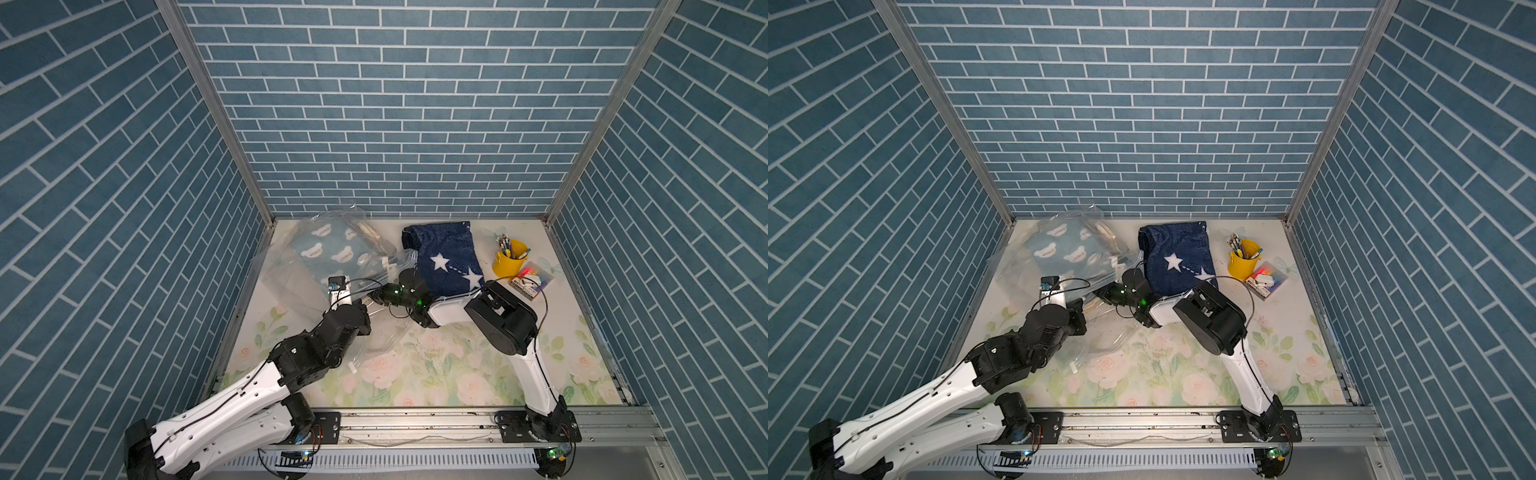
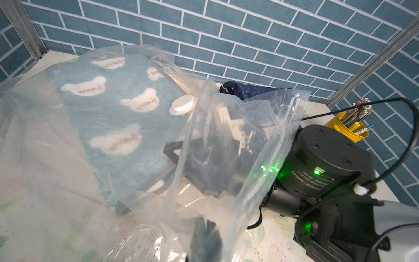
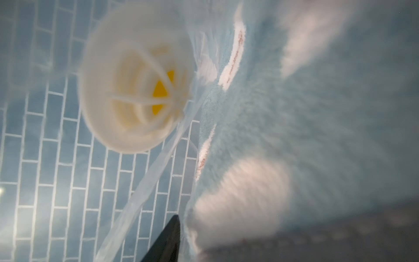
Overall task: Take the blanket out of the vacuum bag
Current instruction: Take out the blanket from the vacuum bag.
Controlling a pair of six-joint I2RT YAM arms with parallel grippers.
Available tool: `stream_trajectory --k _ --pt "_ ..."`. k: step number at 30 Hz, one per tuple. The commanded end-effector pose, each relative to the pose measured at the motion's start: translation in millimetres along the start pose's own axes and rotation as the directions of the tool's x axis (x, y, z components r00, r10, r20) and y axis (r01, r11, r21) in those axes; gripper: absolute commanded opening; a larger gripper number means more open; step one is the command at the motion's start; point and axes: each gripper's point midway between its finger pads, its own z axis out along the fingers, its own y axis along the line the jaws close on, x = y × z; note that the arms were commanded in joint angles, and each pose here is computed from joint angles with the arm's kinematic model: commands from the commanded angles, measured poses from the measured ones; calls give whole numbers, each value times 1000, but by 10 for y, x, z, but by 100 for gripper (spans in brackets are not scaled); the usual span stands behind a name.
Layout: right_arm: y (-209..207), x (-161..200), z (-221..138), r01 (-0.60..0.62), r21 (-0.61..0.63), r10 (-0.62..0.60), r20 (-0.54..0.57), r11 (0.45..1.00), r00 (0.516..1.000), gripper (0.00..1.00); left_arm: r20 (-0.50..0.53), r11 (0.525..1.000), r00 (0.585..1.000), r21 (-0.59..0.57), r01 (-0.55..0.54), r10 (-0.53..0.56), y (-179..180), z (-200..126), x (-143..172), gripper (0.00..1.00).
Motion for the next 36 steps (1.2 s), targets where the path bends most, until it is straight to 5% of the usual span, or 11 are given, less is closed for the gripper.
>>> stream_trajectory --k 1,3,11,22,36 --pt "-95 -84 55 11 15 -12 4 1000 1000 52 51 1000 999 1 13 -13 -23 -74 -202 1" --pt "-13 -71 59 6 -18 -7 -5 1000 1000 47 56 1000 998 0 14 -14 -22 -79 -218 1" --pt "541 -55 -57 38 -142 -41 -20 989 999 0 60 1000 998 -1 16 -16 -24 -92 -244 1" --pt "1075 -180 -54 45 -250 -54 -28 967 998 0 80 1000 997 1 6 -6 -14 -125 -293 1" --pt "830 -262 -166 -5 -232 6 3 973 1000 0 98 1000 995 1 5 -5 -30 -160 -380 1"
